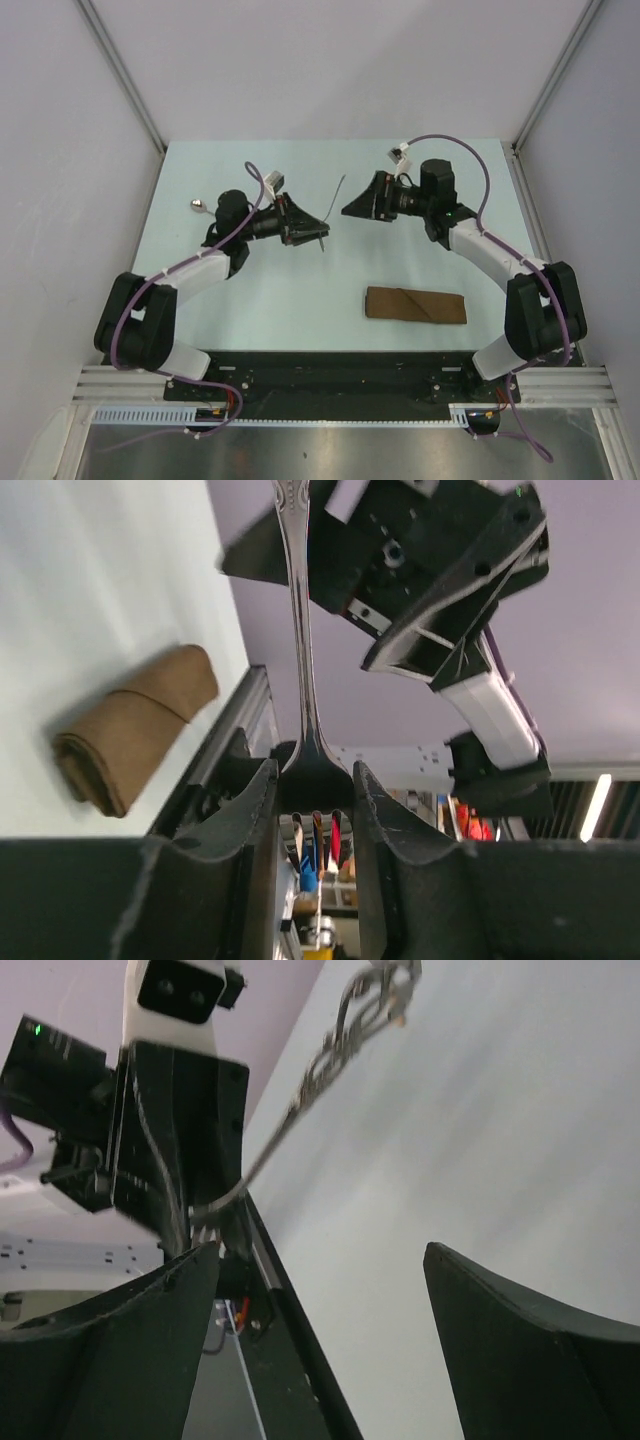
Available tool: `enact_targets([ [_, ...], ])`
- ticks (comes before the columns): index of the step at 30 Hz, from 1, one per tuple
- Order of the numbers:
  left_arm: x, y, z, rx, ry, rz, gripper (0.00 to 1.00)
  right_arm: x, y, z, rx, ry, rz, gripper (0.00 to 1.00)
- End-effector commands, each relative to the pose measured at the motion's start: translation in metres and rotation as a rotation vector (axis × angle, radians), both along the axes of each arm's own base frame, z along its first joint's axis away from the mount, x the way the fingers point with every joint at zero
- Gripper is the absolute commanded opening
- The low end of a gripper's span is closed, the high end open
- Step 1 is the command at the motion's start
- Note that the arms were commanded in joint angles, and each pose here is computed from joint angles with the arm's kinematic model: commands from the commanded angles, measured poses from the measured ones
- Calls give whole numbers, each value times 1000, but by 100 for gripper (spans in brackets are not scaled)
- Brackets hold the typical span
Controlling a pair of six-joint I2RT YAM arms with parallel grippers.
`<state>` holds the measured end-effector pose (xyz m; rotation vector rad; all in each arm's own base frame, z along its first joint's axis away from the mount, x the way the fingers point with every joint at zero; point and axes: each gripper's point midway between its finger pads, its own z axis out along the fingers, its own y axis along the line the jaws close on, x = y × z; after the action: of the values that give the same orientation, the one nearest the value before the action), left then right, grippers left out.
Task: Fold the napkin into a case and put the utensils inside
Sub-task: Pass from the left arm to the right, then pass from the right arm to the left
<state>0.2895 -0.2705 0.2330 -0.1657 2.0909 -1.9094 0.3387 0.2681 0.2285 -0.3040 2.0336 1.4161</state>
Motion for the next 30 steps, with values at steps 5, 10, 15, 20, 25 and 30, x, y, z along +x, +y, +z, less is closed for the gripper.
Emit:
enact_targets([
  [5,-54,-26,38,-107,-144,-155,0,15,37,34,93,75,-134,86],
  [10,-69,-36,22,-101,-106,-199,0,10,37,38,140,119,-175,74],
  [15,-60,-40,8,-7,-83,-172,0,2,31,20,119,291,-253,19],
  [20,-21,-19,-15,365,-321,39,46,0,5,-1,49,449,-478,0],
  [25,-2,24,5,801,-658,360,63,-7,-15,-24,-4,584,-630,0],
  [30,-31,0,3,1011,-814,272,63,-13,-20,-36,68,715,-702,0],
])
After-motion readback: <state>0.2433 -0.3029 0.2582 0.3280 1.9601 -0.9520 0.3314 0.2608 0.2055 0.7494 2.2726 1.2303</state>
